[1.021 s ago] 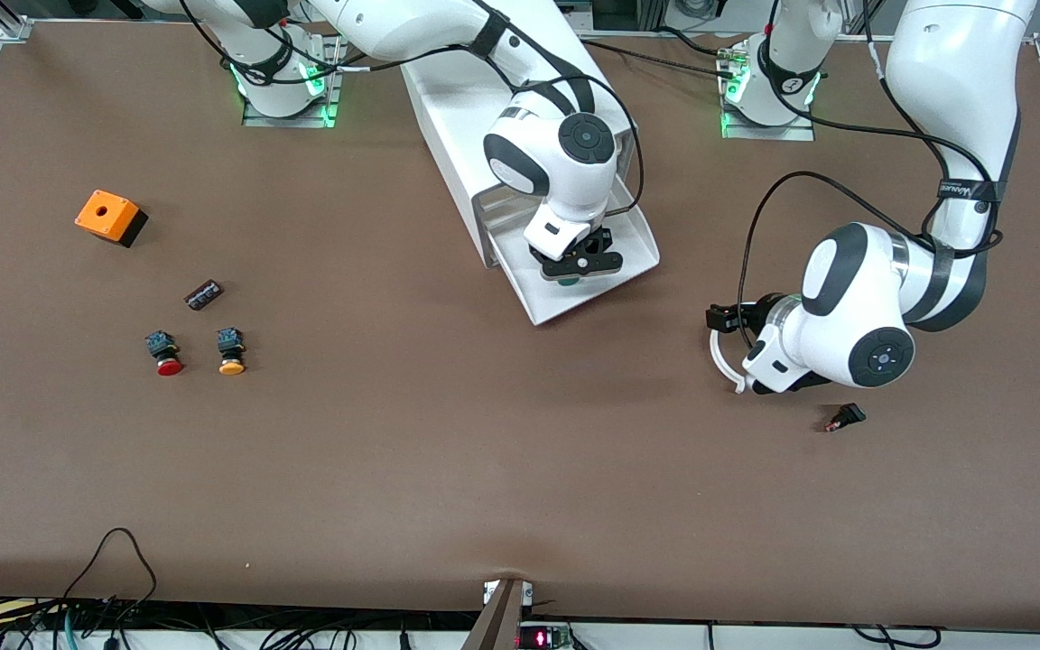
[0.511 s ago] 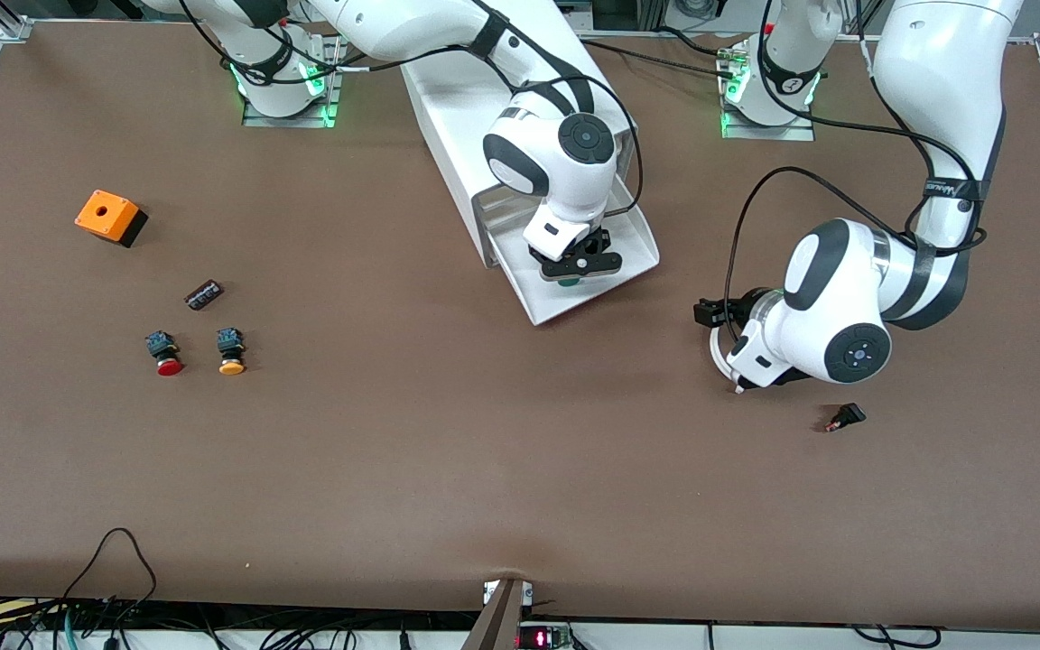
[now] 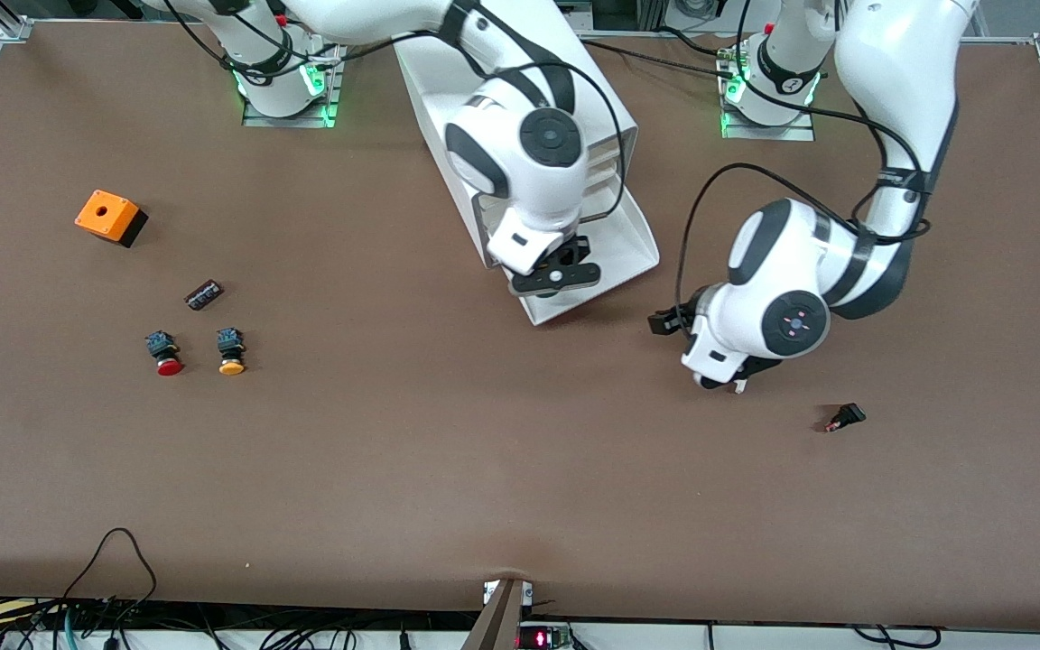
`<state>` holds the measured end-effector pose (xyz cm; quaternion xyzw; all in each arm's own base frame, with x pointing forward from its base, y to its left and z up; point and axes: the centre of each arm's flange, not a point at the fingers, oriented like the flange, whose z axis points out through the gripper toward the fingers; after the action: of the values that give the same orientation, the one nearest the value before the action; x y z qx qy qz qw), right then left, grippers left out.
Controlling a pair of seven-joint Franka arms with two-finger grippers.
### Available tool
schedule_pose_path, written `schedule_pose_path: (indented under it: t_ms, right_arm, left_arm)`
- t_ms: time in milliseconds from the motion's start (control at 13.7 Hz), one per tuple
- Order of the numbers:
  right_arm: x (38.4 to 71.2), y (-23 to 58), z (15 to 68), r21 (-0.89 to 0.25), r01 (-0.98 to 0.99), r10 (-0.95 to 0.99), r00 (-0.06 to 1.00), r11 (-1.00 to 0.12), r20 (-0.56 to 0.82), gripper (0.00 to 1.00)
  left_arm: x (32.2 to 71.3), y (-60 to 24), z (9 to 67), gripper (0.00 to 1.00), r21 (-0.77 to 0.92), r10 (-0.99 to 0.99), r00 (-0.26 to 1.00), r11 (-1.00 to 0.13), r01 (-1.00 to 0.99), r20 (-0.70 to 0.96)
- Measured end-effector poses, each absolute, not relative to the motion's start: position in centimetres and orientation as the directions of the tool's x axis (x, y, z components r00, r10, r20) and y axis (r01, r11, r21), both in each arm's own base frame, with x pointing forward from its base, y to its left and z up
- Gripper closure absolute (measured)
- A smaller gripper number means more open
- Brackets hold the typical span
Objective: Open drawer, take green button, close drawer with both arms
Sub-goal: 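Lift the button with the right gripper while the left gripper pushes the drawer shut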
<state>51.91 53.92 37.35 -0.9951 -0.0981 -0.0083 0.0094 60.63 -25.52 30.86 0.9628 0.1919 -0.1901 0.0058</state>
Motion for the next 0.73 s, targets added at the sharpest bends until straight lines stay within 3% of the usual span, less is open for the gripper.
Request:
schedule_pose_path:
  t_ms: [438, 730]
  right_arm:
    - [60.8, 37.0, 45.4, -0.072, 0.386, 0.39, 0.918, -0.92, -0.066, 0.68]
    - [62.6, 25.1, 44.8, -0.09, 0.468, 0.477, 0.869, -0.879, -0.135, 0.68]
  left_arm:
    - [60.1, -29.5, 30.0, 0.0, -0.064, 0.42, 0.886, -0.907, 0.416, -0.196]
    - [57.1, -33.2, 26.1, 0.0, -0.018, 0.434, 0.896, -0.901, 0.434, -0.098]
